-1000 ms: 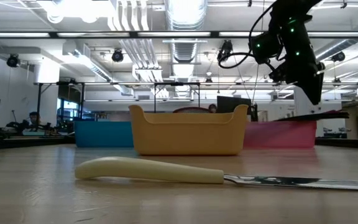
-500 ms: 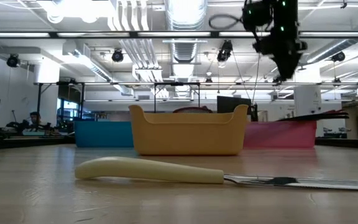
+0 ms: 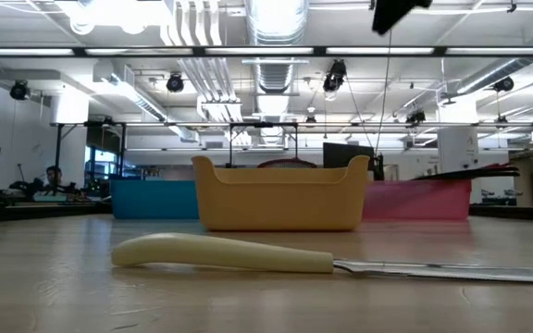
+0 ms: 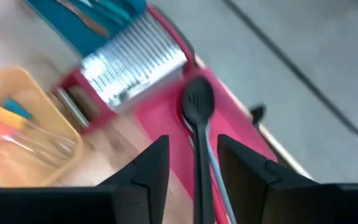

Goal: Pick & Place Kitchen Items
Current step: Put the yellow table knife into the blue bin

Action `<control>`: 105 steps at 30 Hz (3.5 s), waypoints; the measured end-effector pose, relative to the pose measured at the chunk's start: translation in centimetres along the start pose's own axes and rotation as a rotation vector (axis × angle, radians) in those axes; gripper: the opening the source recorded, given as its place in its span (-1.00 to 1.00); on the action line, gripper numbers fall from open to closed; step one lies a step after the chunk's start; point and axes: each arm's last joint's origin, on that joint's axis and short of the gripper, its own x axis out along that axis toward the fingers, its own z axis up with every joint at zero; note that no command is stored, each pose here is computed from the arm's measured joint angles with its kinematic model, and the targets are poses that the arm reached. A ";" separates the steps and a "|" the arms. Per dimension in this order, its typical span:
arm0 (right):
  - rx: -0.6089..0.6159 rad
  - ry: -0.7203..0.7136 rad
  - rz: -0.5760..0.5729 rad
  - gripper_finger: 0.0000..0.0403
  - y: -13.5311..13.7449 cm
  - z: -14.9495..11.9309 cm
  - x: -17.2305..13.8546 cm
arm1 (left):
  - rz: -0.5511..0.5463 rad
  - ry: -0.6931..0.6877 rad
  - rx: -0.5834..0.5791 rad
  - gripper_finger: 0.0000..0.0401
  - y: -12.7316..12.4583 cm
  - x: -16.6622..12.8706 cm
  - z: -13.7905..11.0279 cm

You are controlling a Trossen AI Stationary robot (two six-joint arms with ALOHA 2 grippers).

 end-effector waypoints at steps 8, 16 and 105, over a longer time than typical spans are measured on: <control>-0.028 -0.183 0.083 -0.62 1.6 0.2 -5.1 | -0.164 0.230 -0.027 0.01 -2.2 1.6 -2.8; -0.019 -0.245 0.139 -0.78 1.7 0.2 -7.2 | -0.310 0.482 -0.029 0.01 -7.1 4.3 -6.6; -0.122 -0.674 0.543 -0.96 -4.5 -23.2 2.0 | -0.366 0.977 -0.085 -0.59 -16.7 13.4 -20.1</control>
